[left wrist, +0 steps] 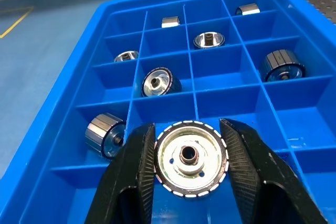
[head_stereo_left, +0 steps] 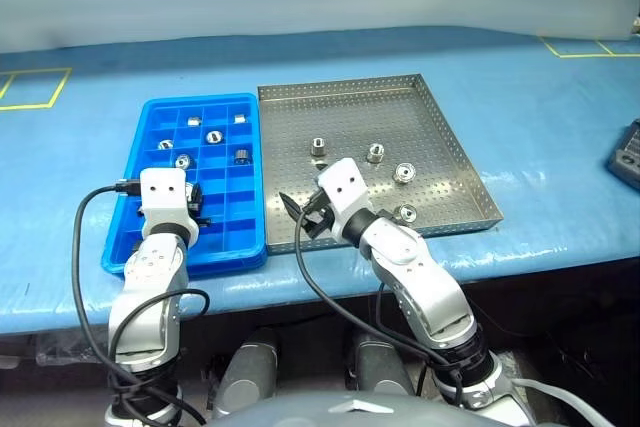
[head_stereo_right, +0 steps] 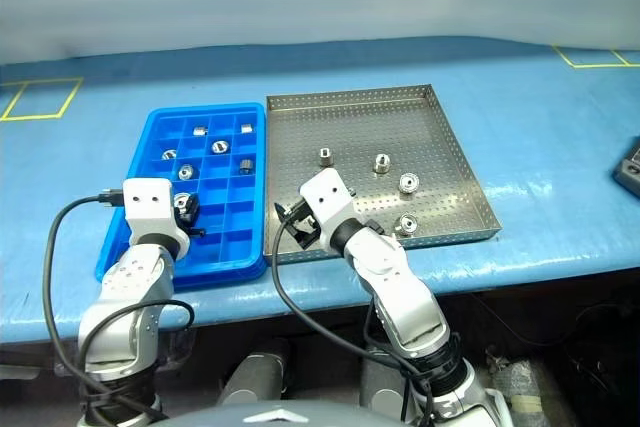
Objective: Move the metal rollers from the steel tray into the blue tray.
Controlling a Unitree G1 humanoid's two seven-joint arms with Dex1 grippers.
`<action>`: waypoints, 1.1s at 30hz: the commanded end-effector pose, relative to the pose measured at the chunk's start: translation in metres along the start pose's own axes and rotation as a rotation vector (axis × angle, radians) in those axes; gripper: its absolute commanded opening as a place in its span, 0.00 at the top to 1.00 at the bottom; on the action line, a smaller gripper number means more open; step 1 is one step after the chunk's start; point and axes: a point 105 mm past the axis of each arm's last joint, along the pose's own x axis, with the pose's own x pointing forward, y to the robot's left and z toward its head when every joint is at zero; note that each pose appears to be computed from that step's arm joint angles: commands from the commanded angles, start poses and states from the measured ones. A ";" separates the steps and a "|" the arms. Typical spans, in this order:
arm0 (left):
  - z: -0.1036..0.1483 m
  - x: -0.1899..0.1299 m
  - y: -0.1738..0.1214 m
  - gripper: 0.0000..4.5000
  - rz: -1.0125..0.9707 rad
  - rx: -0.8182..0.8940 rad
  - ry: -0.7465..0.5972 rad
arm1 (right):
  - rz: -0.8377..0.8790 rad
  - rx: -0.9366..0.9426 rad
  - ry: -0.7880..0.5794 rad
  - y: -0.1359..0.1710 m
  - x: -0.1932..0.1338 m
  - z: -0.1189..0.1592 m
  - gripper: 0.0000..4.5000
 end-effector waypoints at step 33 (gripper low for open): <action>0.095 0.094 -0.148 0.00 -0.561 -0.094 -0.108 | -0.168 -0.014 -0.038 -0.018 -0.012 0.006 0.00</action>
